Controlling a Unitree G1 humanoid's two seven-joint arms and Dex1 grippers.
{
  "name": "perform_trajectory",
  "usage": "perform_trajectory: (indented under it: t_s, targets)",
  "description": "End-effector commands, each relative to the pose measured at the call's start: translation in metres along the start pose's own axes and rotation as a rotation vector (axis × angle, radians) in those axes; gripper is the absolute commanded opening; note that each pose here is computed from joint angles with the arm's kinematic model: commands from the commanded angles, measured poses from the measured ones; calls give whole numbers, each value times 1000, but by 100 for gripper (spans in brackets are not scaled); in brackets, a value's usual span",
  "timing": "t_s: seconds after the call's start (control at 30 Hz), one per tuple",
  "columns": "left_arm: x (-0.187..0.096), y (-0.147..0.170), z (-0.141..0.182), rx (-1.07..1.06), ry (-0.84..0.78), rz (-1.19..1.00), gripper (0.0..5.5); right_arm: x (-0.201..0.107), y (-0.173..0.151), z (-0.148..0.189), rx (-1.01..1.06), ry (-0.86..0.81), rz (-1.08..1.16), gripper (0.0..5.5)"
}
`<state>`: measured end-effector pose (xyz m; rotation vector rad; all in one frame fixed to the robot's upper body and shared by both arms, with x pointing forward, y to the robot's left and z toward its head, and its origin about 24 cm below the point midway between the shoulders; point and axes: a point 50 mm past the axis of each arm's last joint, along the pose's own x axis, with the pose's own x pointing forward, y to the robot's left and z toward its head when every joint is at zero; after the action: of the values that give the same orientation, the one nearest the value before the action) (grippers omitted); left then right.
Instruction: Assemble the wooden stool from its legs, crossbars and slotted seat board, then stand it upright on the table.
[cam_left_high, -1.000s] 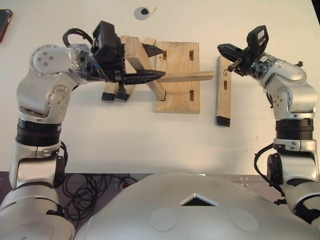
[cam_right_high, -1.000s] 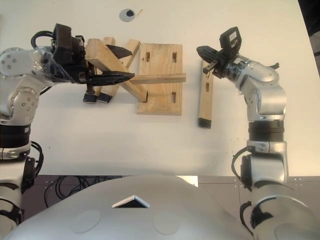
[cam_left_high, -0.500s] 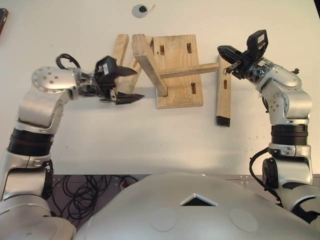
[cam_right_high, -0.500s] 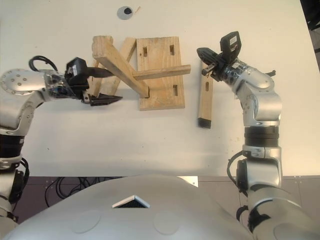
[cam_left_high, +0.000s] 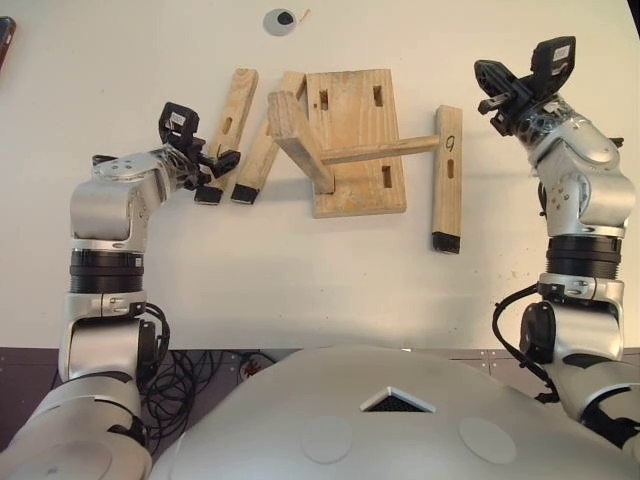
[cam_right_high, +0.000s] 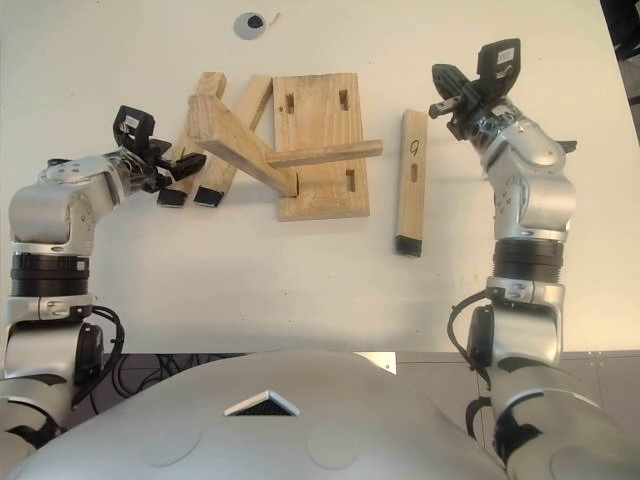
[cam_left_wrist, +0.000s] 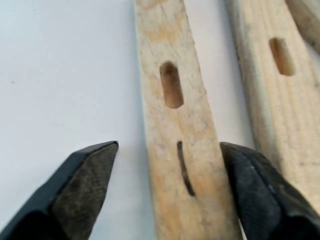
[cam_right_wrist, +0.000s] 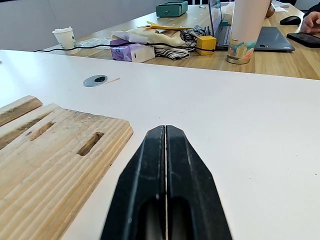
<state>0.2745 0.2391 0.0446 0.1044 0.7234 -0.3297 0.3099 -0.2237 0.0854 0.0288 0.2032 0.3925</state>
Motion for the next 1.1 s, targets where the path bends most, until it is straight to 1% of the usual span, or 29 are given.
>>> perform_trajectory:
  t_s: [0.03,0.07,0.1,0.13,0.2,0.23,0.27,0.33,0.37,0.4,0.43,0.47,0.53,0.6,0.63,0.77,0.87,0.9,0.93,1.0,1.1]
  targets:
    - [2,-1,-29,-32,126,8,302,2,-3,8,-22,-21,-19,0]
    - [3,-1,-30,-38,122,12,285,2,-4,8,-25,-22,-22,0]
    - [3,1,-26,-30,87,23,282,3,-4,9,-30,-26,-25,0]
    - [3,3,-23,-23,55,35,265,3,-4,10,-34,-29,-27,0]
    - [1,11,-1,-1,-94,80,246,5,-5,15,-34,-53,-34,0]
    - [-3,15,20,35,-216,106,225,8,-5,21,-22,-75,-40,0]
    - [-8,18,42,78,-334,127,217,11,-5,28,-11,-107,-44,0]
    - [-21,14,88,204,-570,103,196,17,-3,45,89,-162,27,0]
    - [-28,6,112,256,-675,55,196,19,-4,61,177,-215,81,20]
    - [-37,-4,137,298,-775,-27,196,21,-3,83,274,-279,174,28]
    - [-45,-13,156,333,-849,-102,196,22,1,103,347,-336,277,47]
    - [-50,-22,171,377,-889,-169,196,22,7,125,388,-388,391,66]
    - [-56,-30,186,463,-910,-221,196,23,15,152,402,-441,512,100]
    - [-65,-43,200,473,-963,-305,196,23,19,172,424,-491,573,134]
    - [-70,-52,204,464,-991,-380,196,22,23,178,424,-508,623,149]
    - [-79,-76,210,439,-1020,-607,191,13,37,187,491,-510,872,215]
    - [-94,-91,215,361,-1042,-814,150,7,41,187,536,-488,1010,255]
    - [-99,-94,215,327,-1046,-880,121,5,40,188,557,-495,1045,284]
    - [-102,-95,216,303,-1045,-919,113,4,39,189,572,-502,1070,294]
    - [-98,-92,213,309,-1005,-878,75,2,37,190,536,-503,1063,334]
    - [-86,-72,197,463,-871,-657,36,-11,16,187,482,-520,949,369]
